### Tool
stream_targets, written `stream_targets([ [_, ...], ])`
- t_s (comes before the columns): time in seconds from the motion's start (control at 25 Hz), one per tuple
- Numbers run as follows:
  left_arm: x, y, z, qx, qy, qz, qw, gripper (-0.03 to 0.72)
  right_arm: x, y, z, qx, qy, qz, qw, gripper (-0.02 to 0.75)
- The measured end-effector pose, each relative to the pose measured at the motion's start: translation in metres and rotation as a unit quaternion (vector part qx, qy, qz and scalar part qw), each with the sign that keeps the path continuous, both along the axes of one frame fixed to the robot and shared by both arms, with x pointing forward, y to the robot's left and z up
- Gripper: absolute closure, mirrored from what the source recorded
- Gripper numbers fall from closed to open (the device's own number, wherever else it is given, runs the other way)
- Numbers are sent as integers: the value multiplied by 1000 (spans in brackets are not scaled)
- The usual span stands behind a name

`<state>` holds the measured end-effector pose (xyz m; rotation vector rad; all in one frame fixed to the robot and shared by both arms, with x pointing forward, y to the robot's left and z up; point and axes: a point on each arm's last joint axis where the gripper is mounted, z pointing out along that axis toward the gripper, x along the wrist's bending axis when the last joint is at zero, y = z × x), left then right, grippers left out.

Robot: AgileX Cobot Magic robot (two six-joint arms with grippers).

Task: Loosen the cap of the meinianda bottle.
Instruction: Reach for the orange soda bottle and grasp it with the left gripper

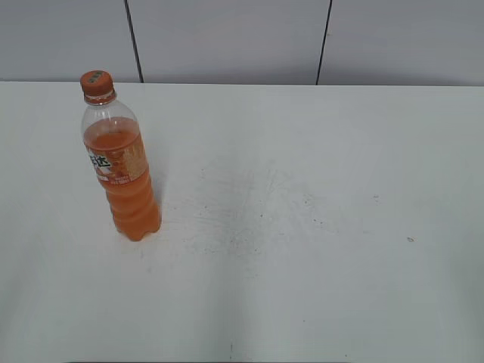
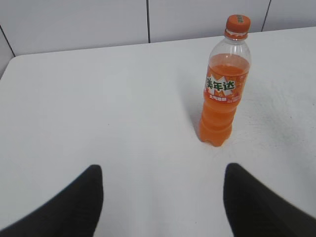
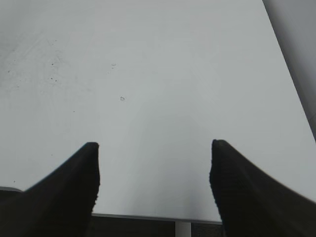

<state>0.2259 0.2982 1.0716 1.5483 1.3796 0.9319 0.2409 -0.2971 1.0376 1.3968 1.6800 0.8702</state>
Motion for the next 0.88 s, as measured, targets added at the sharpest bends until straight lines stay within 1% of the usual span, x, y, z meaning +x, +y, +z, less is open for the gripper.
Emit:
stream_targets([
  [0.88, 0, 0, 0, 0, 0, 0, 1000, 221, 0, 0, 0, 0, 0, 0, 1000, 213],
])
